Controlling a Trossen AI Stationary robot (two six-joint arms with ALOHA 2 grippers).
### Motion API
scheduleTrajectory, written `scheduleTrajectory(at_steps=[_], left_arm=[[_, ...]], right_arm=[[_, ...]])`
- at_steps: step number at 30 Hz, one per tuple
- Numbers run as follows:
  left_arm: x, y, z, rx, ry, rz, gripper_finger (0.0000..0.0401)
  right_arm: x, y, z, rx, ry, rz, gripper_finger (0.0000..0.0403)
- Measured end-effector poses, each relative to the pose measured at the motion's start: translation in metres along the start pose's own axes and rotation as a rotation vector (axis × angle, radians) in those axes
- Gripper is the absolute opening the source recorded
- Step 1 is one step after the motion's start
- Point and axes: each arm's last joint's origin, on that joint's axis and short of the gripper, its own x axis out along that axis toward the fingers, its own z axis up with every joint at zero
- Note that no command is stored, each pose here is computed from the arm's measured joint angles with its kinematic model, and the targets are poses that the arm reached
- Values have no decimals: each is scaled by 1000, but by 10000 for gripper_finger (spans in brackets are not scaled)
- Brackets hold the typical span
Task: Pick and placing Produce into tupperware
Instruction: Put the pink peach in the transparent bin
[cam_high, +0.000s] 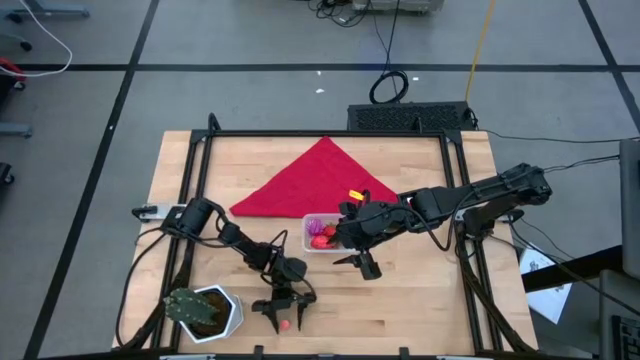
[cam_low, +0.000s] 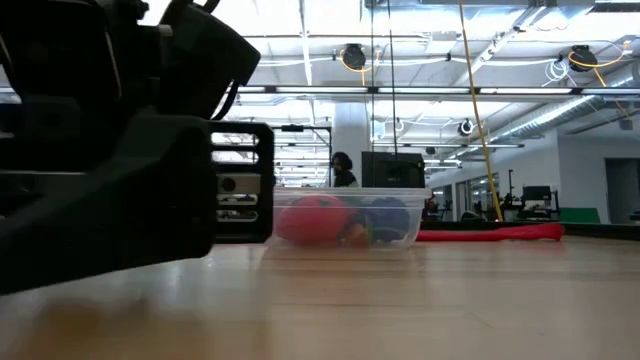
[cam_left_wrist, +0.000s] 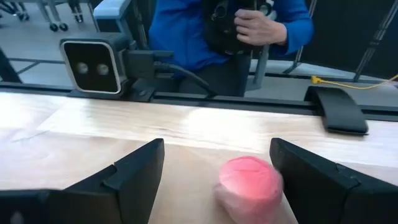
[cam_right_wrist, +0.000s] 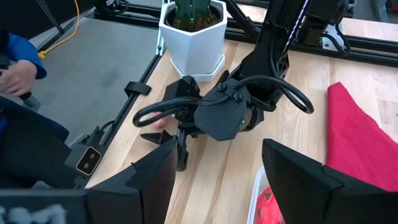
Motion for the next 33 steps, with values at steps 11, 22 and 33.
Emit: scheduleTrajectory(at_steps=[11, 22, 33], left_arm=[[0, 0, 0, 10, 2, 0, 296], [0, 0, -1, -5, 2, -4, 296], [0, -1, -1, -8, 3, -6, 296]], right_arm=[[0, 0, 1, 25, -13, 1, 228], [0, 0, 2, 25, -22, 1, 228], [0, 0, 2, 25, -22, 2, 228]])
